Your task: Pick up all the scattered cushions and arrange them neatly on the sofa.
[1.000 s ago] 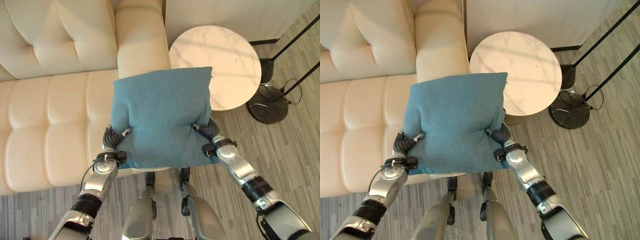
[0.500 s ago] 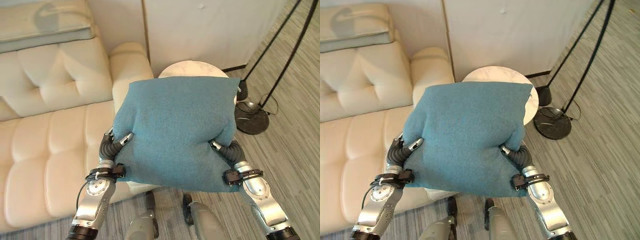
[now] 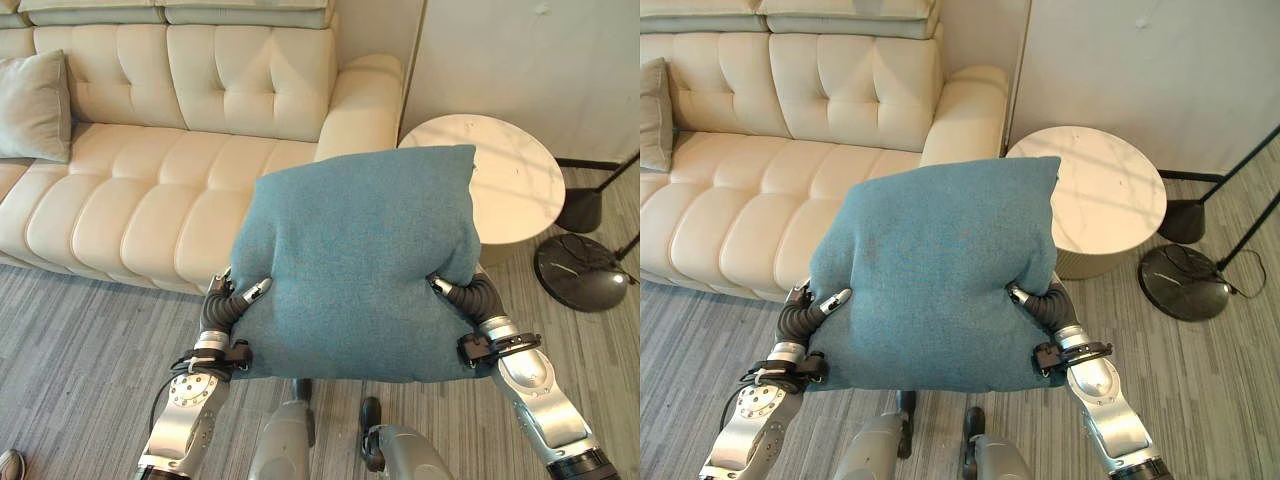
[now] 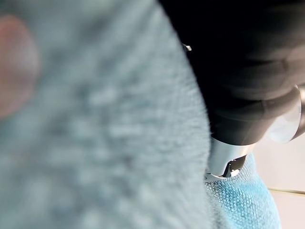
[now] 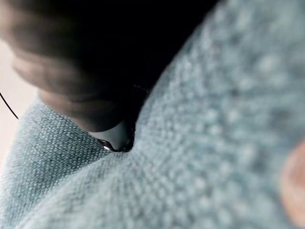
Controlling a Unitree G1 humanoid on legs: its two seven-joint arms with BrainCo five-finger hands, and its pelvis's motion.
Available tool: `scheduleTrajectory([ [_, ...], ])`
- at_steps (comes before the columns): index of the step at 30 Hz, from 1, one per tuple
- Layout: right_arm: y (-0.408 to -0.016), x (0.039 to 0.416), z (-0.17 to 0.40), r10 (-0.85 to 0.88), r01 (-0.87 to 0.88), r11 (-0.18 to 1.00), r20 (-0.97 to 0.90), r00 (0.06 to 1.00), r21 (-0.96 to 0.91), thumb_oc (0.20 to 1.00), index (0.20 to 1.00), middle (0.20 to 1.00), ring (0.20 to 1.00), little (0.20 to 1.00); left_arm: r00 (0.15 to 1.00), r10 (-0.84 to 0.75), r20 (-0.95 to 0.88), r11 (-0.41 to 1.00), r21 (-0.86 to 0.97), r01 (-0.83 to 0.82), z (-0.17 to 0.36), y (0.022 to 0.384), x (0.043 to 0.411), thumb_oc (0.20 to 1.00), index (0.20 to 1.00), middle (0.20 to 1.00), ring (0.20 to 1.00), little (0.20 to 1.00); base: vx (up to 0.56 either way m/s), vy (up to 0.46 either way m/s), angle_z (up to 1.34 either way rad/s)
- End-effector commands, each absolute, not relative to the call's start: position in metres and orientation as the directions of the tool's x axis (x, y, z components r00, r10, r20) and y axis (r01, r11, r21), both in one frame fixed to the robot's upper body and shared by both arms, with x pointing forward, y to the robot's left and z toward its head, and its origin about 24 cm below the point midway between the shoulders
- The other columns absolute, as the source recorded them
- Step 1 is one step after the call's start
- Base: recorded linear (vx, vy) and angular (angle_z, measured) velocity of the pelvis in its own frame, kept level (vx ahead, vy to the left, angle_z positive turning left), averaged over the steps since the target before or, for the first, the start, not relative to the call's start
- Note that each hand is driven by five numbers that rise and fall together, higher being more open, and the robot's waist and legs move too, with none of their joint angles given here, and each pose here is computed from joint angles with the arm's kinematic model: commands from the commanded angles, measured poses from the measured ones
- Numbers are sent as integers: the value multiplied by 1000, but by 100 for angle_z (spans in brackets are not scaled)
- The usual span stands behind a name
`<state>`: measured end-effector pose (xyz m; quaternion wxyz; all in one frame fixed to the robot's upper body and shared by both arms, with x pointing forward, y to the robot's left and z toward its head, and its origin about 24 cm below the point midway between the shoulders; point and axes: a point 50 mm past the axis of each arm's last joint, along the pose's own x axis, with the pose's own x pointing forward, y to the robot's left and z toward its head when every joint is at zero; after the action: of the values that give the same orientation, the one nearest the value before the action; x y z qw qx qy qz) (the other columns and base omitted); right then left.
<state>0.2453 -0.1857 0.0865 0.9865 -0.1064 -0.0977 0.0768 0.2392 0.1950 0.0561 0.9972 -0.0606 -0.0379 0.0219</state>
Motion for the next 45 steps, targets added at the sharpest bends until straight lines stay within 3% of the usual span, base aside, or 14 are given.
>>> scheduleTrajectory([
  [1,-162,243,131,239,-202,971,445,863,-128,200,200,200,200,200,924,-159,347,961,-160,226,107,154,250,200,200,200,200,200,-53,190,105],
  [11,-137,239,141,358,-382,923,486,797,-54,200,200,200,200,200,922,-204,329,934,-215,283,102,157,242,200,200,200,200,200,63,134,64],
  [22,-125,246,150,397,-406,909,499,770,-97,200,200,200,200,200,924,-150,351,962,-164,219,110,176,241,200,200,200,200,200,101,265,19],
  [34,-141,240,151,361,-398,916,513,779,-40,200,200,200,200,200,926,-148,346,971,-125,202,109,175,246,200,200,200,200,200,326,140,8],
  [45,-178,232,136,275,-262,961,438,856,-91,200,200,200,200,200,942,-166,291,959,-173,222,93,167,239,200,200,200,200,200,347,-114,17],
])
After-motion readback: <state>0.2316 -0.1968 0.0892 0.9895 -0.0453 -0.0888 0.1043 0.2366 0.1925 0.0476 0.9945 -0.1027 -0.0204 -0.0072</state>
